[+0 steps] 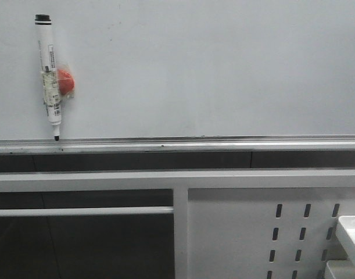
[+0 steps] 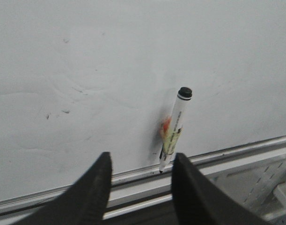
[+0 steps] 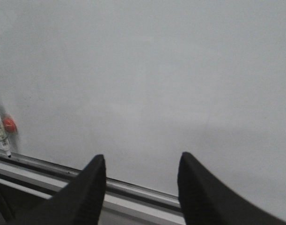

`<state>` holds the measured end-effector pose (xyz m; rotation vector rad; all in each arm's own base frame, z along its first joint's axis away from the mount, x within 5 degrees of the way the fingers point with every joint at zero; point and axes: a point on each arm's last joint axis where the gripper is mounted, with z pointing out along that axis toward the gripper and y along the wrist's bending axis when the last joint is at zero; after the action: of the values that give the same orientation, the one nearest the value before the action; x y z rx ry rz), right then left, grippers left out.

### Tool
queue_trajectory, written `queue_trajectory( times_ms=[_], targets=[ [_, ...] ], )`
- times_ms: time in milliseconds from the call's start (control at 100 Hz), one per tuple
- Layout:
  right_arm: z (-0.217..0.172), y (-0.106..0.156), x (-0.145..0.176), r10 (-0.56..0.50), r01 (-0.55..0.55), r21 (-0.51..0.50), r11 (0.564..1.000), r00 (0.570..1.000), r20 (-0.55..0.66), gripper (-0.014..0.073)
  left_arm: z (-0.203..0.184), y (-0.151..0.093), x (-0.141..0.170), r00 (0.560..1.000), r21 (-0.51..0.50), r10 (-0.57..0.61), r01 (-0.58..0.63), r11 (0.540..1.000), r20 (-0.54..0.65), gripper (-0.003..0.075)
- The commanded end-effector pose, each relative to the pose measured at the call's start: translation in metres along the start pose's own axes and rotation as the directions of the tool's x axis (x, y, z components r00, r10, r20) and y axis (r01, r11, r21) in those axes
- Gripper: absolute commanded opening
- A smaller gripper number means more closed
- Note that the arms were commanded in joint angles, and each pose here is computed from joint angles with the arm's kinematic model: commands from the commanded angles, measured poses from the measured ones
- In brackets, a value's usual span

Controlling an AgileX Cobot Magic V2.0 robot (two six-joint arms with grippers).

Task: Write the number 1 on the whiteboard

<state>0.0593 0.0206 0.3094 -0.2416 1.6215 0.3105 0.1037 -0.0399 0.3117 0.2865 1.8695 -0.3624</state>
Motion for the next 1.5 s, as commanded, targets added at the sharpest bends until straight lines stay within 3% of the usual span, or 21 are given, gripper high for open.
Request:
queue_trajectory(
  times_ms=[0,160,470,660,760,1260,1490],
  targets=[
    [0.008,0.001,-0.017,-0.032,0.032,0.001,0.999,0.998,0.047,0.0359,0.016,0.005,-0.015,1.000,-0.022,0.013,-0.013,1.000,0.005,0.0442],
    [0.017,0.002,-0.016,-0.034,0.034,-0.001,0.999,0.999,0.020,0.0359,0.040,0.001,0.000,0.999,0.015,0.024,-0.023,1.000,-0.044,0.0435],
    [0.020,0.001,-0.015,-0.078,0.078,0.010,0.997,0.997,0.009,0.0359,0.066,-0.026,0.030,0.988,0.075,0.053,-0.064,0.995,0.148,0.0398],
    [0.024,0.001,-0.013,-0.078,0.079,0.009,0.997,0.997,-0.011,0.0359,0.094,-0.028,0.041,0.987,-0.031,-0.076,0.081,0.996,0.143,0.0398],
    [0.026,0.001,-0.012,-0.079,0.079,0.009,0.997,0.997,-0.020,0.0359,0.107,-0.031,0.050,0.990,-0.047,-0.092,0.097,0.994,0.103,0.0398],
    [0.026,0.001,-0.012,-0.079,0.079,0.009,0.997,0.997,-0.023,0.0359,0.148,-0.051,0.036,0.993,-0.009,-0.084,0.085,0.996,0.086,0.0395],
    [0.026,0.001,-0.011,-0.079,0.079,0.010,0.997,0.996,-0.030,0.0359,0.155,-0.052,0.042,0.995,-0.019,-0.080,0.082,0.996,0.059,0.0330]
  ],
)
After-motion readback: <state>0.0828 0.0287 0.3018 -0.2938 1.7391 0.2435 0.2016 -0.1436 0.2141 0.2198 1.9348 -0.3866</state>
